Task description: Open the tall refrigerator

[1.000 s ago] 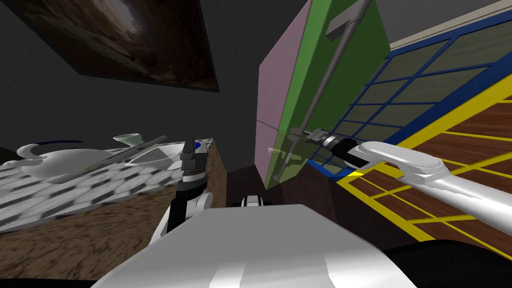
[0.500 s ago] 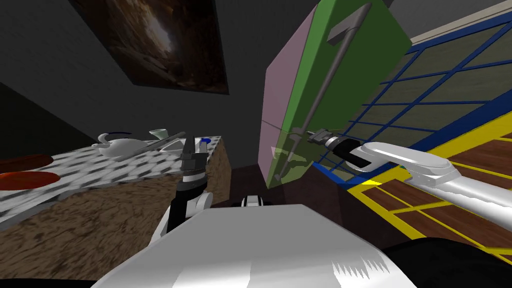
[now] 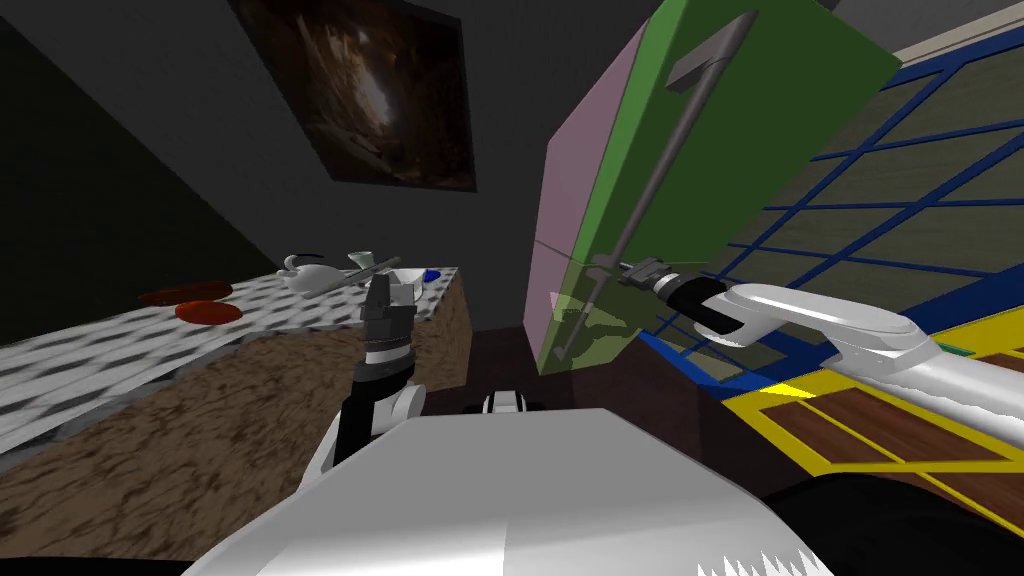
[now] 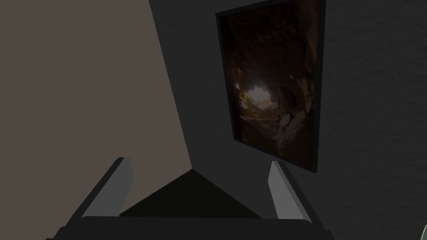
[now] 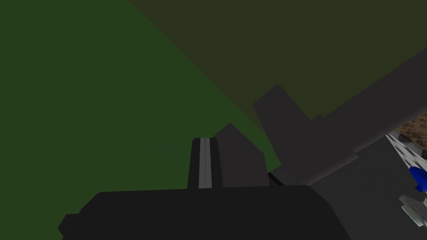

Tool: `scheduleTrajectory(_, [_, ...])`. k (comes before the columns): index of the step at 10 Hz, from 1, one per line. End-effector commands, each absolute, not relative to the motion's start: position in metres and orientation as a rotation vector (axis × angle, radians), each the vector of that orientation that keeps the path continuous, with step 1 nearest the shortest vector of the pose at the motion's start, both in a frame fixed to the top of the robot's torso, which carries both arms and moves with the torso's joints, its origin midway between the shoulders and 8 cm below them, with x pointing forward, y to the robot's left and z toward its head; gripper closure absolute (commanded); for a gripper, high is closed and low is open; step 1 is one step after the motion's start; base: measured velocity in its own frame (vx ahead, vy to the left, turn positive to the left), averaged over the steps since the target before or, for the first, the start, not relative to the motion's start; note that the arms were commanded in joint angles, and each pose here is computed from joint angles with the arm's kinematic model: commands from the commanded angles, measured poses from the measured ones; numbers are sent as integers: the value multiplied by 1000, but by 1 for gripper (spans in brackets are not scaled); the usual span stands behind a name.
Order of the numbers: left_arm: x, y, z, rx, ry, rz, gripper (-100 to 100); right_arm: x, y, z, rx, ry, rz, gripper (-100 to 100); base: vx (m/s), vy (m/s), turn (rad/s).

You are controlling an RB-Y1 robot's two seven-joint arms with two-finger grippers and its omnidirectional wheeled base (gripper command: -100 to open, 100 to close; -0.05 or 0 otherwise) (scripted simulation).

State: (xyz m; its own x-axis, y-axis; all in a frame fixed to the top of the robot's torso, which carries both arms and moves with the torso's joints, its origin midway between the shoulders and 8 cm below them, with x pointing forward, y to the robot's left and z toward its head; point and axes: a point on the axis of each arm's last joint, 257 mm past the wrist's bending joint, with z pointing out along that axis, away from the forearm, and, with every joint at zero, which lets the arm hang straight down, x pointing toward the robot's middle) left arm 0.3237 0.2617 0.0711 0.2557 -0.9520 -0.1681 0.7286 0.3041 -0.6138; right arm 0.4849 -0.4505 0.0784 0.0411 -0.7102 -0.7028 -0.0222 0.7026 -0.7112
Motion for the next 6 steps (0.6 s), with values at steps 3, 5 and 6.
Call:
scheduleTrajectory(3, [324,262,71,-462,572,-1197,0,477,-480,71,-577,1535,-681,100,-121,-33,261])
scheduleTrajectory(5, [324,262,71,-462,572,-1196,0,474,-487,72,-569,1561,-738,100,-95,-30,246])
scheduleTrajectory(6, [324,262,71,-462,572,-1196,0,469,-501,57,-538,1610,-754,100,-166,-46,362])
